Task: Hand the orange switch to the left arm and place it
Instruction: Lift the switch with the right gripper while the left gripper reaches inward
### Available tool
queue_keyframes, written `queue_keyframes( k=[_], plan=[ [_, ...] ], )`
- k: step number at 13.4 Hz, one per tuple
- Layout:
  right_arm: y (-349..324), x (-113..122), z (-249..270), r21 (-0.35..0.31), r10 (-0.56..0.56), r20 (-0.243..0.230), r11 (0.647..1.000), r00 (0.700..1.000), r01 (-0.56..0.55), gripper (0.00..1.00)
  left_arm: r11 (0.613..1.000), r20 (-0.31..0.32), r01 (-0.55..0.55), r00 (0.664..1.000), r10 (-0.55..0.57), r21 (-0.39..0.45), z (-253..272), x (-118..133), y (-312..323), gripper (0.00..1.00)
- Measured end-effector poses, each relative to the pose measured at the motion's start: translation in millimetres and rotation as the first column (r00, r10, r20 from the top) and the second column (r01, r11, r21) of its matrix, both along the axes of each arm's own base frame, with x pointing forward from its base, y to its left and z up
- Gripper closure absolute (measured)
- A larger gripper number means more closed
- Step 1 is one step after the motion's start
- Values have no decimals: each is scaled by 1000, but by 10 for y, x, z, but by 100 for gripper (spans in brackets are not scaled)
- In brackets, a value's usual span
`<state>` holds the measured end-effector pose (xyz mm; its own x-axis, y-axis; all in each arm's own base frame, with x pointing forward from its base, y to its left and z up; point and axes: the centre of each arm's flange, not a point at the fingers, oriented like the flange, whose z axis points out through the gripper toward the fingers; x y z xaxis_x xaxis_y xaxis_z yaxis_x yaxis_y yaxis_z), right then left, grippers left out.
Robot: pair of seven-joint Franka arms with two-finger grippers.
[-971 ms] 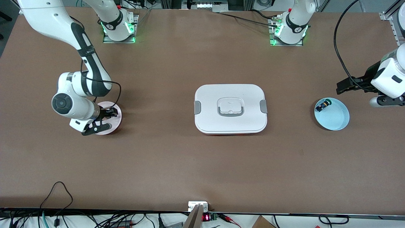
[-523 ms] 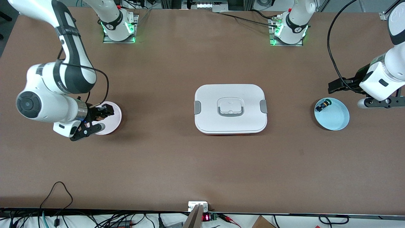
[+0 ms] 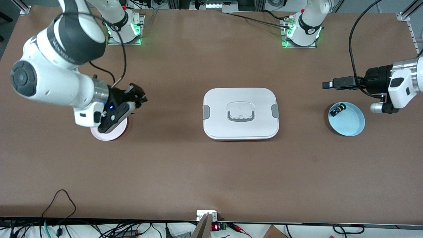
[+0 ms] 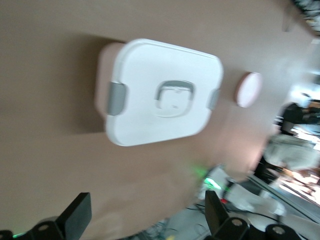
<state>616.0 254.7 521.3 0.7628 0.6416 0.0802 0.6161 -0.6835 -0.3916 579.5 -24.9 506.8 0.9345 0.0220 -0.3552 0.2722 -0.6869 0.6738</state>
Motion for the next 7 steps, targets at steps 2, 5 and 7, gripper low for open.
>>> queue_keyframes(
  k=[2,5,7],
  plan=[
    [347,-156,266,138,99,32,985,995,-103,28,975,-42,-89,996,82,-206,-214,43,-153,0],
    [504,-205,417,348,269,153,886,951,-307,28,852,-139,-249,968,207,-461,-470,139,-516,0],
    [570,-142,427,416,322,287,806,902,-420,28,765,-190,-325,946,263,-556,-650,180,-908,0]
  ],
)
